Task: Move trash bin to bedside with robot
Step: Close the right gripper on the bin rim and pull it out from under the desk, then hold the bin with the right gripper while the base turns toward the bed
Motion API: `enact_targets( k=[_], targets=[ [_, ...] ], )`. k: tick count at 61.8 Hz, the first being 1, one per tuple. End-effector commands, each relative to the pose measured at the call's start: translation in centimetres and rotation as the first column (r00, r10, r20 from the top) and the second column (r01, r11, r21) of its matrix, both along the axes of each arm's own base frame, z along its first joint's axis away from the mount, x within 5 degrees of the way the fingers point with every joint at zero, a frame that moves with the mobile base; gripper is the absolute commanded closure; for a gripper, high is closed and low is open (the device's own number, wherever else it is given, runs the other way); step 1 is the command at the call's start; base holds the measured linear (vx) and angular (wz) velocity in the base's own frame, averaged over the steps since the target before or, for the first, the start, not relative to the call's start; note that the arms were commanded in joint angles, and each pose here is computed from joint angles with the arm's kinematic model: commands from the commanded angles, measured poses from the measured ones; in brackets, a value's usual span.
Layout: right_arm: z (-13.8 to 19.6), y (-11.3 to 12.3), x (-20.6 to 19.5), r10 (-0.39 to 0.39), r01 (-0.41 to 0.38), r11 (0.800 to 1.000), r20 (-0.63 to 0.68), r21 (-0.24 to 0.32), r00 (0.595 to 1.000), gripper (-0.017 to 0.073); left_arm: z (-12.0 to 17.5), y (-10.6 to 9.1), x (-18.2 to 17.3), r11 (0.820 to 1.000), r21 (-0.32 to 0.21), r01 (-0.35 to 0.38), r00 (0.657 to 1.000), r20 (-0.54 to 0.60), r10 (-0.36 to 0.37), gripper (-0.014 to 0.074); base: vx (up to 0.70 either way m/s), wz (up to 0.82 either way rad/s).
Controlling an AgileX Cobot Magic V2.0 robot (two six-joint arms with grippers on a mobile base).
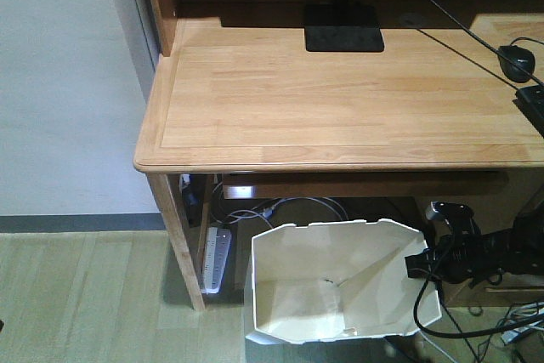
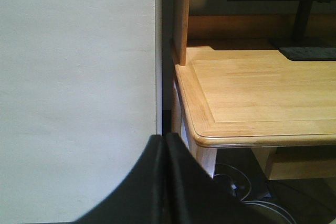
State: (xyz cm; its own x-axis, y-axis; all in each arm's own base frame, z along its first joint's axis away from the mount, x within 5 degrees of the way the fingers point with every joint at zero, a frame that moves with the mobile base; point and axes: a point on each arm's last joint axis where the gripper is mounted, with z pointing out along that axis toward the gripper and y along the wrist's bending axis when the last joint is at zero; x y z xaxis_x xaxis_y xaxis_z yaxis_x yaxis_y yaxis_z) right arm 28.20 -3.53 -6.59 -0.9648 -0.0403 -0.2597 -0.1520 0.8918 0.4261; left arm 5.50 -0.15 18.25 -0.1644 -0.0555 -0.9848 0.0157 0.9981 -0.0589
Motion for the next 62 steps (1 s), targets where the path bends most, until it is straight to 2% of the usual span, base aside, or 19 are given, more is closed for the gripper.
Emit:
enact_targets(
  k=[1,62],
  targets=[
    [3.42,1.31,1.82,0.000,-0.037,0.976,0.171,0.213,0.985,0.0564,-0.32,-0.03,0.10,1.000,-0.014,0.004,0.999,0.048,-0.003,0.0599,0.00,0.00],
    [3.41,1.31,1.82,0.000,-0.037,0.976,0.171,0.213,0.985,0.0564,-0.32,-0.03,0.10,1.000,-0.014,0.004,0.999,0.048,-0.003,0.0599,0.00,0.01]
  ],
)
